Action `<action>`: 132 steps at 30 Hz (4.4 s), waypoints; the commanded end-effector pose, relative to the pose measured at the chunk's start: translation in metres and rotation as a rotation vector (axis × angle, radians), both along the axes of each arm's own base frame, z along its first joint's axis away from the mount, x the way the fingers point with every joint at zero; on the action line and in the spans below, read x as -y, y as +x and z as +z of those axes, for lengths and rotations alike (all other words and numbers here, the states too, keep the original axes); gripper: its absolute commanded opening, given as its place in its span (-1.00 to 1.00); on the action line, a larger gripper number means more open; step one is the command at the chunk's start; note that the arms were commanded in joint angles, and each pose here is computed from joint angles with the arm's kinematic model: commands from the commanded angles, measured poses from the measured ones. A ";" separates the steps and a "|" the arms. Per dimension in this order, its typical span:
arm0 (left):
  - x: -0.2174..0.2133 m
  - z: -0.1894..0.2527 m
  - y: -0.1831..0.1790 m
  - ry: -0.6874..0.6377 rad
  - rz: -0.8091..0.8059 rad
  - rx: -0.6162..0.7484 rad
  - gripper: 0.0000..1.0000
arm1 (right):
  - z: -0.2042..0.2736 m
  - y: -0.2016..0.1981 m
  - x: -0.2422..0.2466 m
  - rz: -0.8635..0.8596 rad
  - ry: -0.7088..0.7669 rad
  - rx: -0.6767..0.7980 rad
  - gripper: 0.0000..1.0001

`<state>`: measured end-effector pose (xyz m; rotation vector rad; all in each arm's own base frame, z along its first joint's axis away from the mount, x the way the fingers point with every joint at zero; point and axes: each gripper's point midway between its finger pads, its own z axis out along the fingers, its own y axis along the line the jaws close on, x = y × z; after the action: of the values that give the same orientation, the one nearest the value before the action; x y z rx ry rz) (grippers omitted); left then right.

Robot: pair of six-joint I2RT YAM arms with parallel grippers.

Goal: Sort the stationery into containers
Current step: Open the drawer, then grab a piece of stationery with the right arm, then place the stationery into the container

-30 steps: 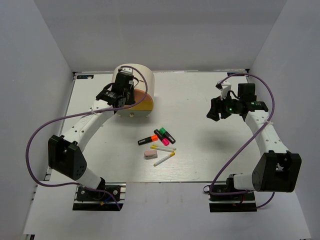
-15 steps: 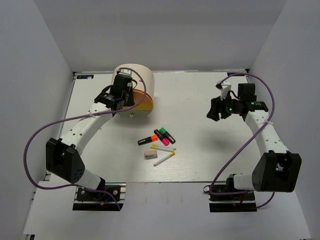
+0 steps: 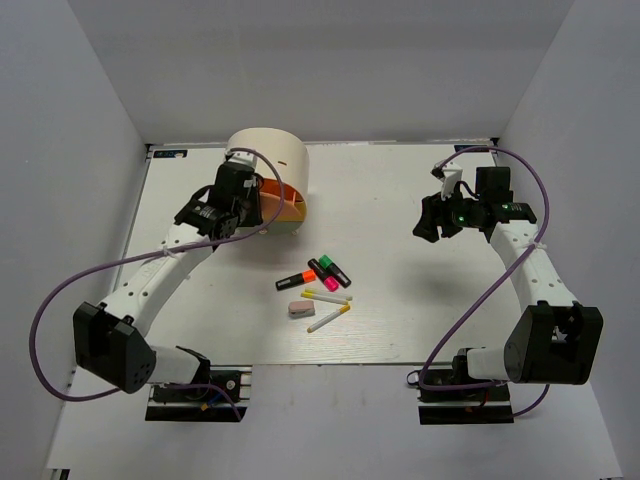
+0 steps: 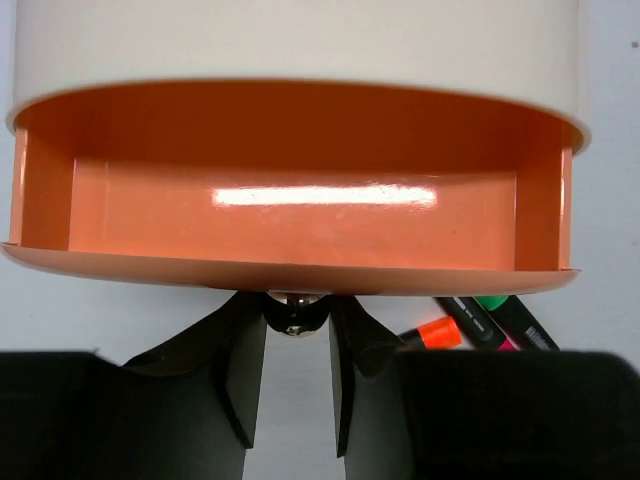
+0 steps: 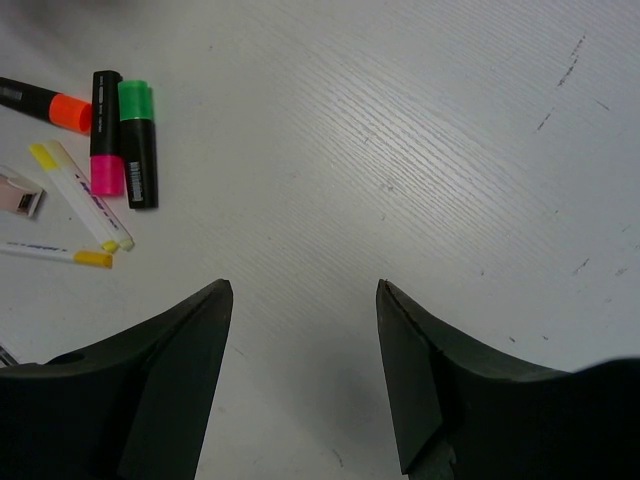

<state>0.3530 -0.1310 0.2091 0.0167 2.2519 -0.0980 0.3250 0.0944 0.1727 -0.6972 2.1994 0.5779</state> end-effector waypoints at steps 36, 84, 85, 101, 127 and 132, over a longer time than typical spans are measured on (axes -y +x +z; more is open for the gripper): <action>-0.033 -0.015 -0.107 -0.145 0.021 -0.022 0.87 | -0.105 -0.012 -0.212 0.266 -0.169 -0.236 0.28; -0.014 -0.051 -0.115 -0.248 -0.022 -0.068 0.87 | 0.113 -0.002 -0.218 0.448 0.011 0.448 -1.00; -0.014 -0.051 -0.115 -0.248 -0.022 -0.068 0.87 | 0.124 0.002 -0.230 0.478 0.038 0.460 -1.00; -0.016 -0.048 -0.127 -0.289 -0.015 -0.046 0.87 | 0.220 0.023 -0.346 0.766 0.471 0.597 -1.00; -0.001 -0.057 -0.126 -0.301 -0.093 -0.085 0.89 | 0.165 0.024 -0.391 0.840 0.505 0.523 -0.09; 0.011 -0.063 -0.123 -0.291 -0.166 -0.129 0.89 | 0.165 0.026 -0.388 0.835 0.490 0.543 -0.07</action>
<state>0.2269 -0.1321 0.1418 -0.0322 2.3518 -0.4800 0.3503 0.4834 0.3119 -1.3050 1.2290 1.1736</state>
